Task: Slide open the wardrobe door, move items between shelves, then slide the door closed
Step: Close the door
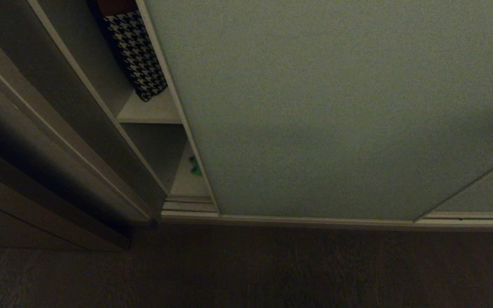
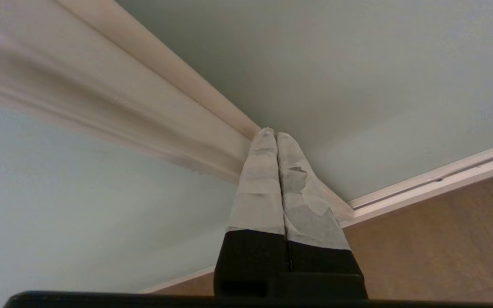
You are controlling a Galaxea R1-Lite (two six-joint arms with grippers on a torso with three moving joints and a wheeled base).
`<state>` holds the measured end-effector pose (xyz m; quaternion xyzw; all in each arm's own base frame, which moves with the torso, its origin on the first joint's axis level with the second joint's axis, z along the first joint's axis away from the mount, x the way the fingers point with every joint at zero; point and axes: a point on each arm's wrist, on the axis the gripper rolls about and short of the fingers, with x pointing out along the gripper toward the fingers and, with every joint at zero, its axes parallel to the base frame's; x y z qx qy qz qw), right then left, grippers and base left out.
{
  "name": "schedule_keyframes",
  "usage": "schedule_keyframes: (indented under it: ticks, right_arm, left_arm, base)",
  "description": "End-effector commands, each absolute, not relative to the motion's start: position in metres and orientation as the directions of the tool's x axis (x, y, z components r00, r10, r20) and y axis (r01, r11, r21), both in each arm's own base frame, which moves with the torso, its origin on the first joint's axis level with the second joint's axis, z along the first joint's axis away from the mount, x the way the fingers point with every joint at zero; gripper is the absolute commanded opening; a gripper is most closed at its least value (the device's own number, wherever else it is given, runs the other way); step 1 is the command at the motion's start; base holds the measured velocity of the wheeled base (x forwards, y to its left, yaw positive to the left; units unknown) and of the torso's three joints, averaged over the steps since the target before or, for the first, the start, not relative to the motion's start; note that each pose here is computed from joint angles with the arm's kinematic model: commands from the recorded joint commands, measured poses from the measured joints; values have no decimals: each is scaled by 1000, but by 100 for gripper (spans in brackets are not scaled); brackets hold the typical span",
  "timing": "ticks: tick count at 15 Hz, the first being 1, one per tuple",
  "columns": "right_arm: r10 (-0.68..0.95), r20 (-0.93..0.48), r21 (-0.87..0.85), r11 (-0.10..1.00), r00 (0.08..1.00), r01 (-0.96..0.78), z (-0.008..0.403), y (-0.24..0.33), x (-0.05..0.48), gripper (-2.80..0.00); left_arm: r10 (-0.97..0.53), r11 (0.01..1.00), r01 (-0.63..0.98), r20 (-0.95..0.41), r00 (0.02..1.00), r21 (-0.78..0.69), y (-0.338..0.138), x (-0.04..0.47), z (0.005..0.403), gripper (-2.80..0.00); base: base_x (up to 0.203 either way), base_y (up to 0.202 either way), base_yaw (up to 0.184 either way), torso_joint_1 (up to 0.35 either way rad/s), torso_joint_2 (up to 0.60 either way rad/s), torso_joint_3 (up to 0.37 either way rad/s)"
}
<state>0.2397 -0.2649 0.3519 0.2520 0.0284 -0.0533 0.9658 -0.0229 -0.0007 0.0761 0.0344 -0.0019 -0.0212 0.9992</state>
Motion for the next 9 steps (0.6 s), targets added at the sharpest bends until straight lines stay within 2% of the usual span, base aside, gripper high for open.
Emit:
schedule_keyframes:
  ticks: [1,9]
  right_arm:
    - [-77,-67,474,875,995,100,362,-251,231,-280]
    - [-12,-88,494,868,996,54,361,-202,211,-280]
  left_arm:
    - [-42,997,41,3,999,69,-1,-23,76,-280]
    - [-43,997,43,3,999,69,-1,-23,76,-280]
  base:
    - [0,0,0,0,0,0]
    - [0,0,0,0,0,0]
